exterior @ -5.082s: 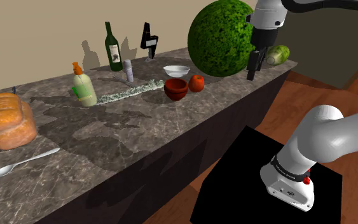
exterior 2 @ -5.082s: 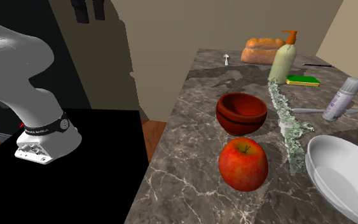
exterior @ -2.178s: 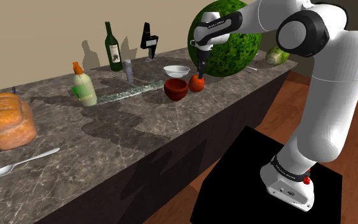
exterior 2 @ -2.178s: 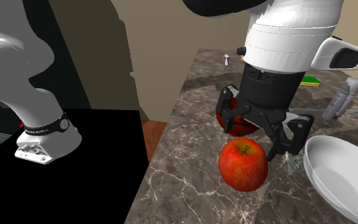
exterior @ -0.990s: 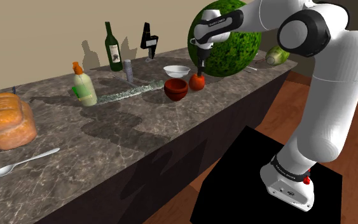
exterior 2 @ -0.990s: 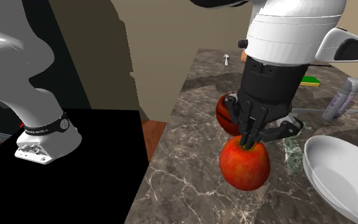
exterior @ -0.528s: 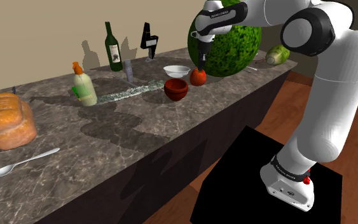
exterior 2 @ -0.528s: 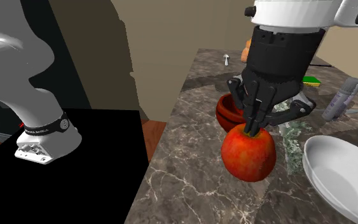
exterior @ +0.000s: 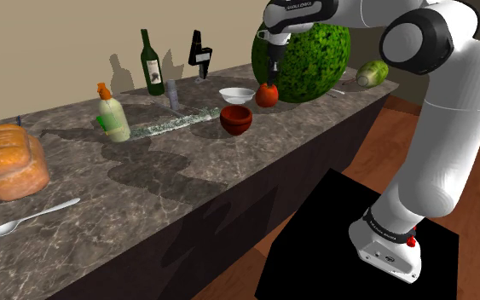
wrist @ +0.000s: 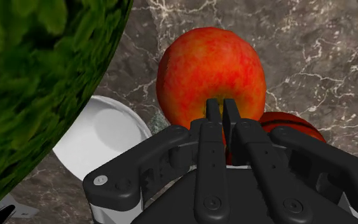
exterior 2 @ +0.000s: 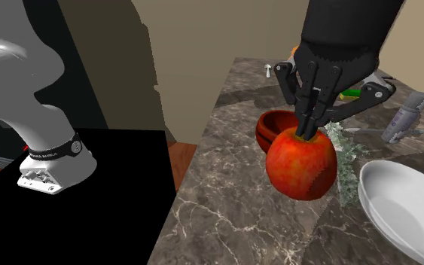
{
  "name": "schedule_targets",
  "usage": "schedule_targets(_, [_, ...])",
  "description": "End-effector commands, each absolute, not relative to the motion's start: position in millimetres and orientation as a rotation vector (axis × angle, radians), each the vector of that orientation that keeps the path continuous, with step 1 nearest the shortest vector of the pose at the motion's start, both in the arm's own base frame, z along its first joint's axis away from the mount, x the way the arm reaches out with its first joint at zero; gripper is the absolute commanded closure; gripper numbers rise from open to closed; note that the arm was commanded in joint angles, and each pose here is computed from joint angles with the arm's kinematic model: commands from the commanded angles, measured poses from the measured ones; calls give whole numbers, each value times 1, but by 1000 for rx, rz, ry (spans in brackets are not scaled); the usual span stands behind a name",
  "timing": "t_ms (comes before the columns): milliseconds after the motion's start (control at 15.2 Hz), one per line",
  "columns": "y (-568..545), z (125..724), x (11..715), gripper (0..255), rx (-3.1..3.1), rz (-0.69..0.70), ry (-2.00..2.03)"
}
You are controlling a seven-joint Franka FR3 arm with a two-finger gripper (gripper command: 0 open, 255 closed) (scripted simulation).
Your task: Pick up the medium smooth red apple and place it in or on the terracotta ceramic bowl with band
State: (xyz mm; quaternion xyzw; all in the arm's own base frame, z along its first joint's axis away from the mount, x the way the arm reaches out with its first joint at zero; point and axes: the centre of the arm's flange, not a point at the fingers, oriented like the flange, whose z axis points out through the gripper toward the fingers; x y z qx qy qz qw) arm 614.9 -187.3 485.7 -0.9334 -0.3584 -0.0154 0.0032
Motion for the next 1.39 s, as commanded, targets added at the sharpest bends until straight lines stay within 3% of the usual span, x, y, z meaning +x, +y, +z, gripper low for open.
schedule_targets(0, [-188,497,615,255,-2926,-48,-1124])
schedule_targets(924, [-188,569,615,255,-2926,-48,-1124])
schedule_targets(1320, [-116,600,629,255,-2926,-48,-1124])
